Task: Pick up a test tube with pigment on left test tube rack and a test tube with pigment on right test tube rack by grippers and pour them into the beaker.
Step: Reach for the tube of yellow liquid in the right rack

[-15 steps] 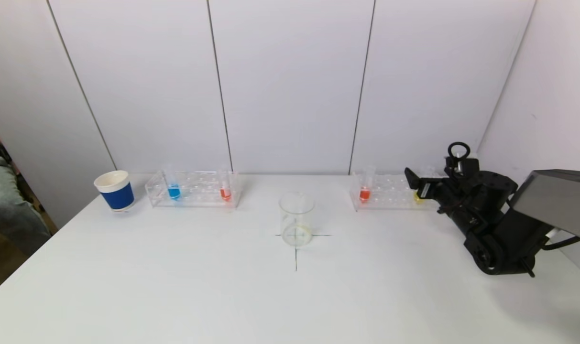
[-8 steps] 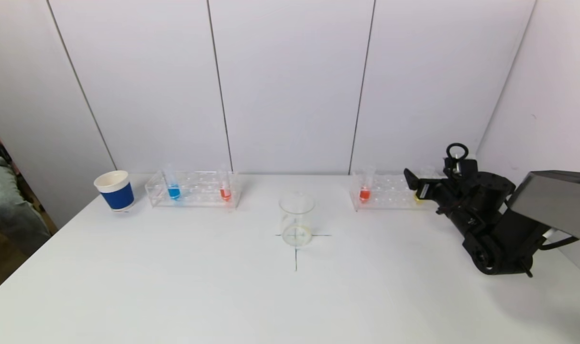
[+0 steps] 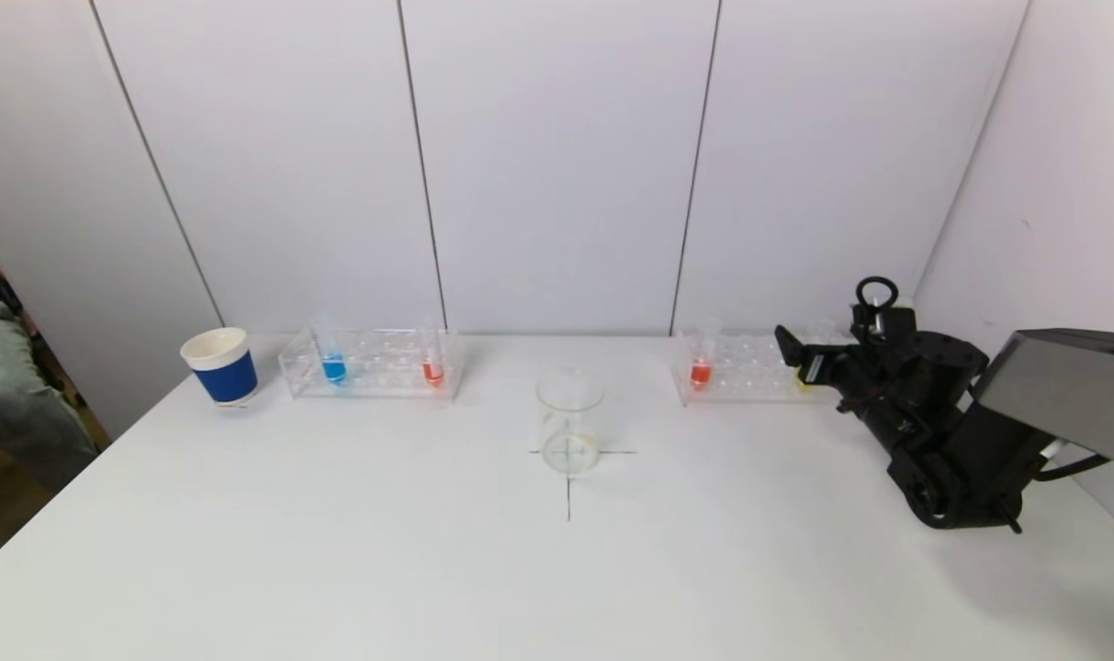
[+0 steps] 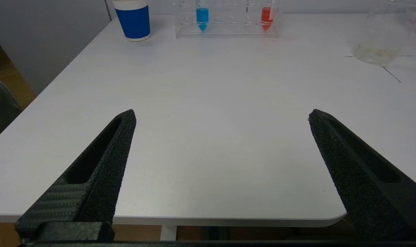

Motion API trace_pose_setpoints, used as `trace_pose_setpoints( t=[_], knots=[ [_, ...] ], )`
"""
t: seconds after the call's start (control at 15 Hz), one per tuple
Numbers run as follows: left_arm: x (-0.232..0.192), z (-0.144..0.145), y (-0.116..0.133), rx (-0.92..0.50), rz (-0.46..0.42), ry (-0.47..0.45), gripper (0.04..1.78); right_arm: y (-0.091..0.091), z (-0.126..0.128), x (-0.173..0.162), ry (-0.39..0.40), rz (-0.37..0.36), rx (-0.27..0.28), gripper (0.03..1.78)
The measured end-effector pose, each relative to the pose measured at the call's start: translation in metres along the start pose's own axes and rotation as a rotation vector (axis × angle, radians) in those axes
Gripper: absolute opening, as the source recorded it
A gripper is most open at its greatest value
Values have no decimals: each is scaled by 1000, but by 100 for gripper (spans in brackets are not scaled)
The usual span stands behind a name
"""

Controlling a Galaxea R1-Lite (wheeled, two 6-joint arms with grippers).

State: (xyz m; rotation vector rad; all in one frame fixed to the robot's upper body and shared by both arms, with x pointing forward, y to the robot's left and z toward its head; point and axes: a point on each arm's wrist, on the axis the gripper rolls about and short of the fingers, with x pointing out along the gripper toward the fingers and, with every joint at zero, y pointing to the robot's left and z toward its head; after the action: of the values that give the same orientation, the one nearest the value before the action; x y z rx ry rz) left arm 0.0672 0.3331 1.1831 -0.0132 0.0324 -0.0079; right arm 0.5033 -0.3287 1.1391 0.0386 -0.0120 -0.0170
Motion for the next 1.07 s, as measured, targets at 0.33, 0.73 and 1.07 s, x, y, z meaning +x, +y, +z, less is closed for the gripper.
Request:
trace_pose_setpoints(
  t=[0.33,0.73,1.07],
  knots=[
    [0,0,0,0,0,0,176,0,-1,1,0,-1,0,171],
    [0,0,0,0,0,0,176,0,-2,1,2,0,0,90],
    [0,0,0,0,0,0,176,0,-2,1,2,-1,0,46]
  ],
)
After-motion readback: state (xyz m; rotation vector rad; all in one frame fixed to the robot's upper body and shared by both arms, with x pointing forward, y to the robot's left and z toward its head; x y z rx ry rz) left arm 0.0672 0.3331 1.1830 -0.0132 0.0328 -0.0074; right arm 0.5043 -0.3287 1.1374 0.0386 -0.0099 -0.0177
